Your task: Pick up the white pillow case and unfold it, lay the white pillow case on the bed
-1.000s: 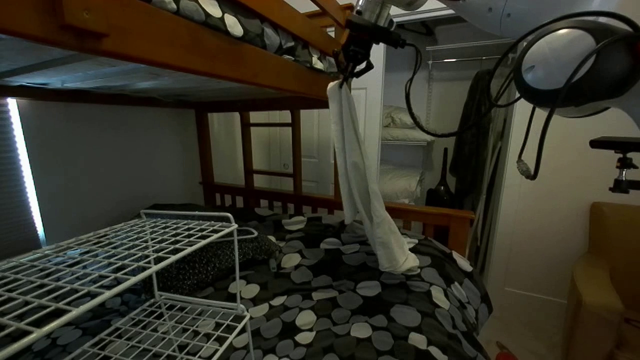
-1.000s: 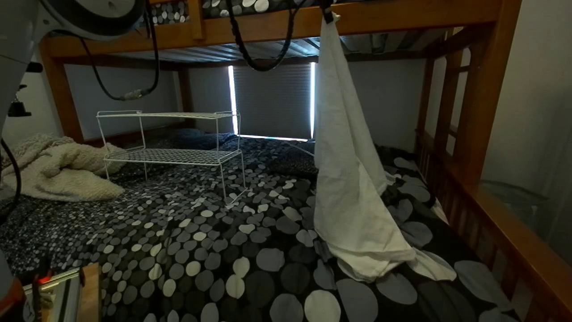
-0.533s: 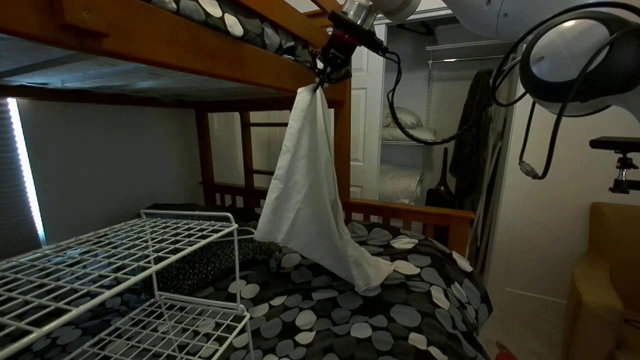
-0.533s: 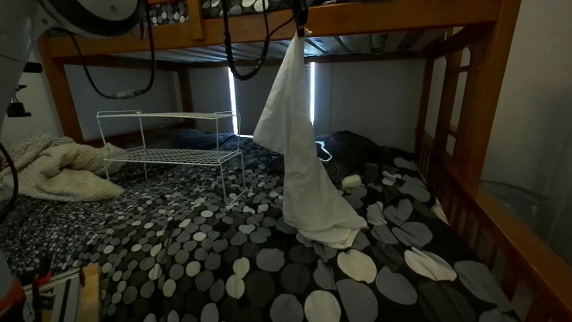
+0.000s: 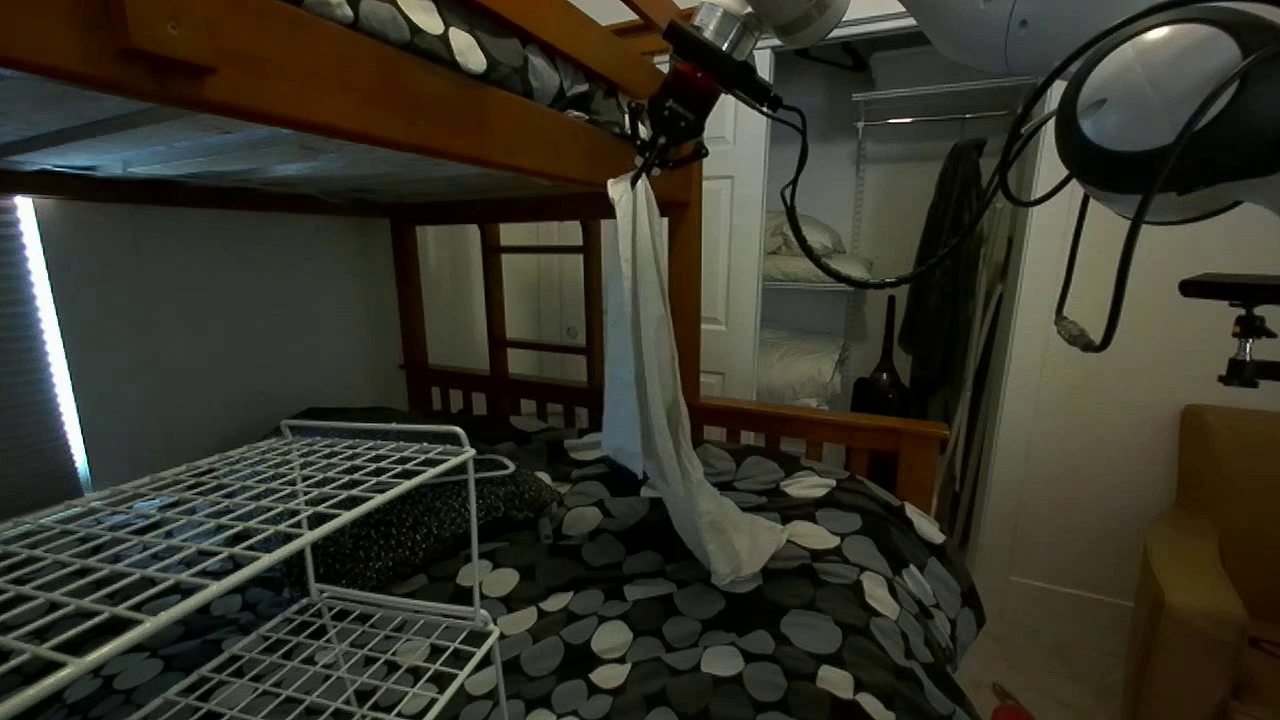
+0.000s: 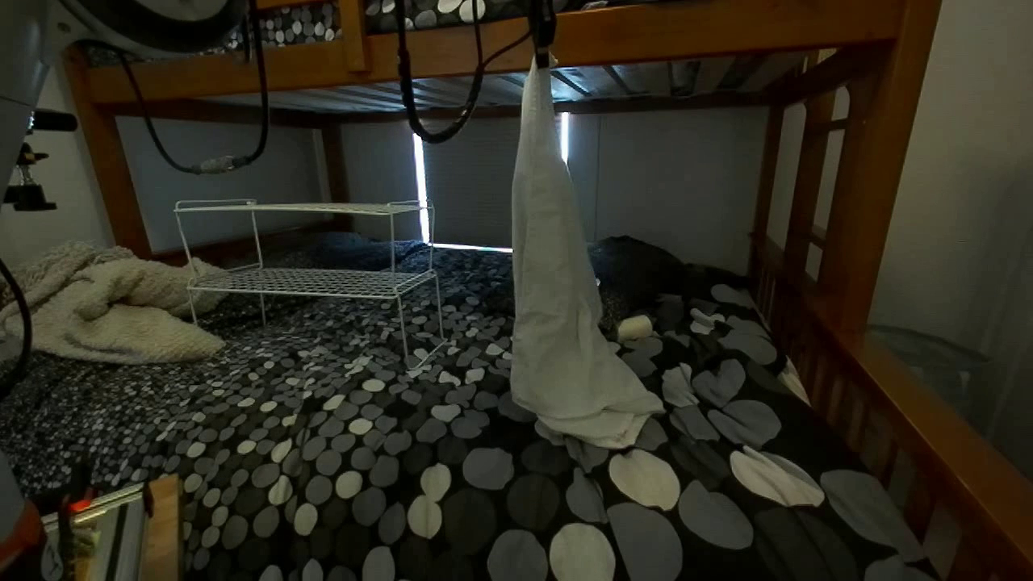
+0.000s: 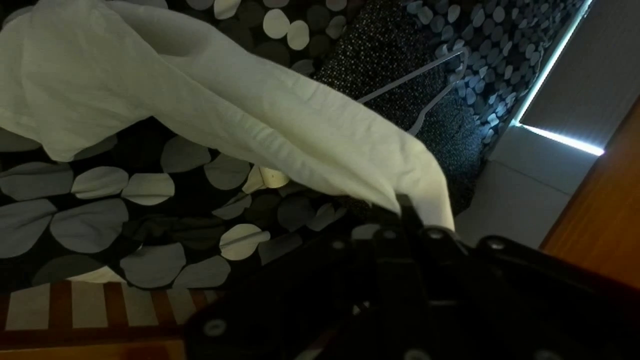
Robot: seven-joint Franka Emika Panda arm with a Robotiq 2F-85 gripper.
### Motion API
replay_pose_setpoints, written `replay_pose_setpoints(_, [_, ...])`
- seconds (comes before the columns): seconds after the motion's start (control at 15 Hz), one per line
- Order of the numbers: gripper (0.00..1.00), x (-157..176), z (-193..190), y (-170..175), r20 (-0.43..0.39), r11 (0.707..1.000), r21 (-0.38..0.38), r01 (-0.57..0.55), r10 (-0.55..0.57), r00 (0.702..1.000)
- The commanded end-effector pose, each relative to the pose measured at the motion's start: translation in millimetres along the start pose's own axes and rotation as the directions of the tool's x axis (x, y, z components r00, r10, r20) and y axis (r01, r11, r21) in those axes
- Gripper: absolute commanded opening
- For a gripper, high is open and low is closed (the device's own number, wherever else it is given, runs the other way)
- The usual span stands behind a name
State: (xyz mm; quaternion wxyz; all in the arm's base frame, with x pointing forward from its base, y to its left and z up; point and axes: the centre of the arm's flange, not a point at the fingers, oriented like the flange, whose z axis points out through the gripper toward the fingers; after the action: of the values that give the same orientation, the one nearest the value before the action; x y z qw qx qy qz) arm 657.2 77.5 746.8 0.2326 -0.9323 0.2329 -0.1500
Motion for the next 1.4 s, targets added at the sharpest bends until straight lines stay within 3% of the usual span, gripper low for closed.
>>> replay_pose_setpoints(0.0, [0.0, -0.1, 0.2, 0.0, 0.001, 1.0, 0.0, 0.0, 0.0, 1.0])
replay_pose_setpoints(0.27, [0.0, -31.7, 73.5, -9.3, 0.211, 0.996, -0.07, 0.053, -0.037, 0.977])
replay_pose_setpoints(0.6, [0.0, -68.0, 150.2, -10.7, 0.455, 0.982, -0.154, 0.112, -0.03, 0.89])
replay_pose_setpoints(0.8, [0.0, -81.6, 191.0, 14.5, 0.527, 0.963, -0.245, 0.109, 0.038, 0.849])
replay_pose_setpoints(1.07, [0.0, -97.7, 241.0, 40.6, 0.632, 0.945, -0.299, 0.134, 0.091, 0.77])
replay_pose_setpoints(1.33, [0.0, -108.2, 266.4, 56.1, 0.686, 0.928, -0.34, 0.152, 0.134, 0.715])
